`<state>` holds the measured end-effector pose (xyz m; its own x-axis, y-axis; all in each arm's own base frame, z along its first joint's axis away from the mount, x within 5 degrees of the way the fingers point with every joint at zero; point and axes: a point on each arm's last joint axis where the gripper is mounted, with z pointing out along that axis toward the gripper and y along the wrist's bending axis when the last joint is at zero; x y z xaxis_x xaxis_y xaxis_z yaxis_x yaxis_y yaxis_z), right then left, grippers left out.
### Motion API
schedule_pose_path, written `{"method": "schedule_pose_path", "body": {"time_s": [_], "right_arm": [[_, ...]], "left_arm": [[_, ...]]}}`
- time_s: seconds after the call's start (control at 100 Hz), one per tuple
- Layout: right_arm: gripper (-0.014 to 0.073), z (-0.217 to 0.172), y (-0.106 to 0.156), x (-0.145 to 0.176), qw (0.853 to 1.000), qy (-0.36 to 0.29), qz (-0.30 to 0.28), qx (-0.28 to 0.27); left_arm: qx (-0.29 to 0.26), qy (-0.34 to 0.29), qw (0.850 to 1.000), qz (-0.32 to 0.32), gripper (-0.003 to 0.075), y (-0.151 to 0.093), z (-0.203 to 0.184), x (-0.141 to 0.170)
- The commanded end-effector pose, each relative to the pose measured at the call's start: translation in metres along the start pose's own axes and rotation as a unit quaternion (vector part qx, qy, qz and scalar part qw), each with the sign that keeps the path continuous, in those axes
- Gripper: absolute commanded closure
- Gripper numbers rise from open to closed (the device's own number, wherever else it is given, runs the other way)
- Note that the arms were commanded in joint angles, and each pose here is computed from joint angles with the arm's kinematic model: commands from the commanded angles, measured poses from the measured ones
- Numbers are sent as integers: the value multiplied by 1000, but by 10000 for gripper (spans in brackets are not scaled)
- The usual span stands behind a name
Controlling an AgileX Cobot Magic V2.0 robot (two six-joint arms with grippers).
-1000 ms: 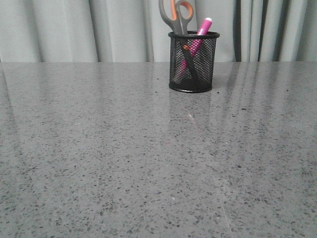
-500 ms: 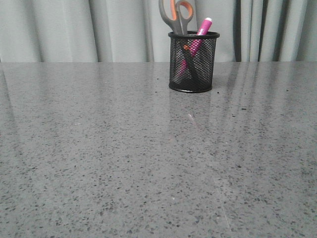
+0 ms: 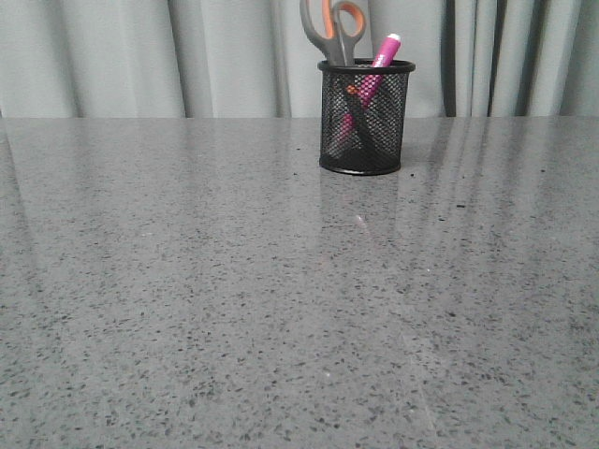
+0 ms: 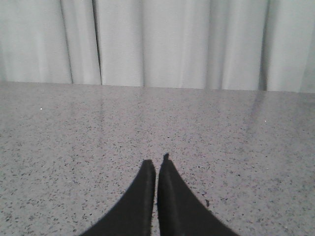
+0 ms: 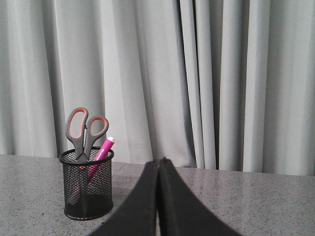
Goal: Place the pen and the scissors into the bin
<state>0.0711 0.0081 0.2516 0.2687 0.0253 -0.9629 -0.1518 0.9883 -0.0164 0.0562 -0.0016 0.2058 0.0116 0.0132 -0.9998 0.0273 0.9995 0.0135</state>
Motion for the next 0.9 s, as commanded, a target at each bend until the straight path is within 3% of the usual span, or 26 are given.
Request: {"method": "schedule_pose_path", "body": {"time_s": [0.0, 0.89], "right_arm": [[671, 2, -3, -13, 999, -36, -11, 18], [671, 2, -3, -13, 999, -36, -11, 18]], "left_arm": [[3, -42, 999, -8, 739, 0, -1, 5], [4, -36, 999, -23, 739, 0, -1, 6]]}}
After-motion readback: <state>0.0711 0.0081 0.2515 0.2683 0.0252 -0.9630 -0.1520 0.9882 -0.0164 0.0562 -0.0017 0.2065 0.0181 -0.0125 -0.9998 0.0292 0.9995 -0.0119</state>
